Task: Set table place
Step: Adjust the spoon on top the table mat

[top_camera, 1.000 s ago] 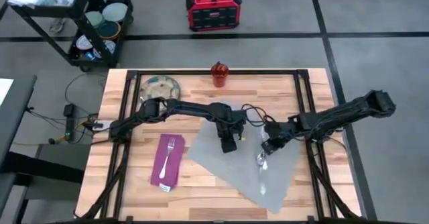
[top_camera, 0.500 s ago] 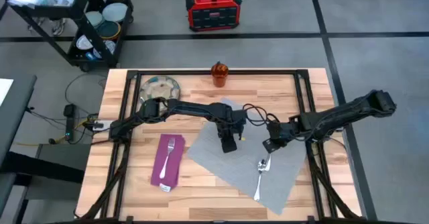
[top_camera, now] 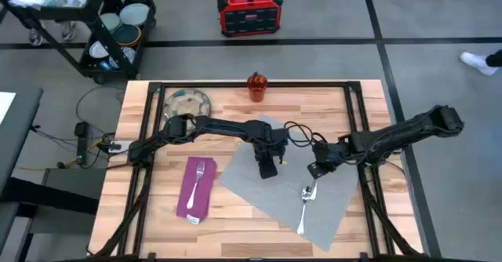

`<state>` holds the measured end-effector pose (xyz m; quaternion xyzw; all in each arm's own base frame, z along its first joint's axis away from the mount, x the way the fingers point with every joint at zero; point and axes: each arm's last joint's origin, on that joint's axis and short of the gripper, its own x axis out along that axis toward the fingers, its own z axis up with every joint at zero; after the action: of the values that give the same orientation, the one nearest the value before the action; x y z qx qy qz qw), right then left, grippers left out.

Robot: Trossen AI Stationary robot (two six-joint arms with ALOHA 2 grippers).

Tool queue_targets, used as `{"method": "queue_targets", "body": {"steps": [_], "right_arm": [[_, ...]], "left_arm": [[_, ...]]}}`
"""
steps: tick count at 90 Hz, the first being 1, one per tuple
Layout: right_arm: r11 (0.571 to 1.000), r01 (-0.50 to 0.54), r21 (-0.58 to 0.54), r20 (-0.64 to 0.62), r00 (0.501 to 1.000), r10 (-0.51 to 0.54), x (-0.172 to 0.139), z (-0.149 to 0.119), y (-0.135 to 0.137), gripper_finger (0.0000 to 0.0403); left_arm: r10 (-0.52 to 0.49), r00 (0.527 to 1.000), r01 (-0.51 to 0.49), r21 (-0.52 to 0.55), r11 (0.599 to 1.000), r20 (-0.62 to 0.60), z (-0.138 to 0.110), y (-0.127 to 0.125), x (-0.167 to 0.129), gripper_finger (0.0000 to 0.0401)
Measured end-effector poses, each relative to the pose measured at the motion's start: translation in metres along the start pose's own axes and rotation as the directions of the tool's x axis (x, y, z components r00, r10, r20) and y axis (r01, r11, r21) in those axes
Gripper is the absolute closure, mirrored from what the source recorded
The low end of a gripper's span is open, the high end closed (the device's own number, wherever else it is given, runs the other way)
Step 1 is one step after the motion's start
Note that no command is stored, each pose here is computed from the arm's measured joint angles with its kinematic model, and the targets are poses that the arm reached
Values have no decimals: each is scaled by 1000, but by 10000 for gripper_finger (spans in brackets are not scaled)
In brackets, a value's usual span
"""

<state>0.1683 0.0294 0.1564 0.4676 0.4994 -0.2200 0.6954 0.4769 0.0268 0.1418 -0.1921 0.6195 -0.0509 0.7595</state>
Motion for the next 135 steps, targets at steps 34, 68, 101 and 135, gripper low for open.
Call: {"method": "queue_targets", "body": {"steps": [34,68,101,135], "right_arm": [[993,-114,15,57,992,113,3,-10,17,403],[993,-105,-51,62,992,108,8,-50,25,402],[981,-125,-150,78,987,138,10,-49,29,286],[978,-101,-181,29,994,108,35,-51,34,245]], "left_arm": [[1,1000,-1,8,1000,-1,0,0,0,401],[-17,1000,17,16,1000,-15,-1,0,0,401],[-21,999,21,2,1000,-35,-3,0,0,401],[-19,999,19,-3,1000,-36,-3,0,0,401]]}}
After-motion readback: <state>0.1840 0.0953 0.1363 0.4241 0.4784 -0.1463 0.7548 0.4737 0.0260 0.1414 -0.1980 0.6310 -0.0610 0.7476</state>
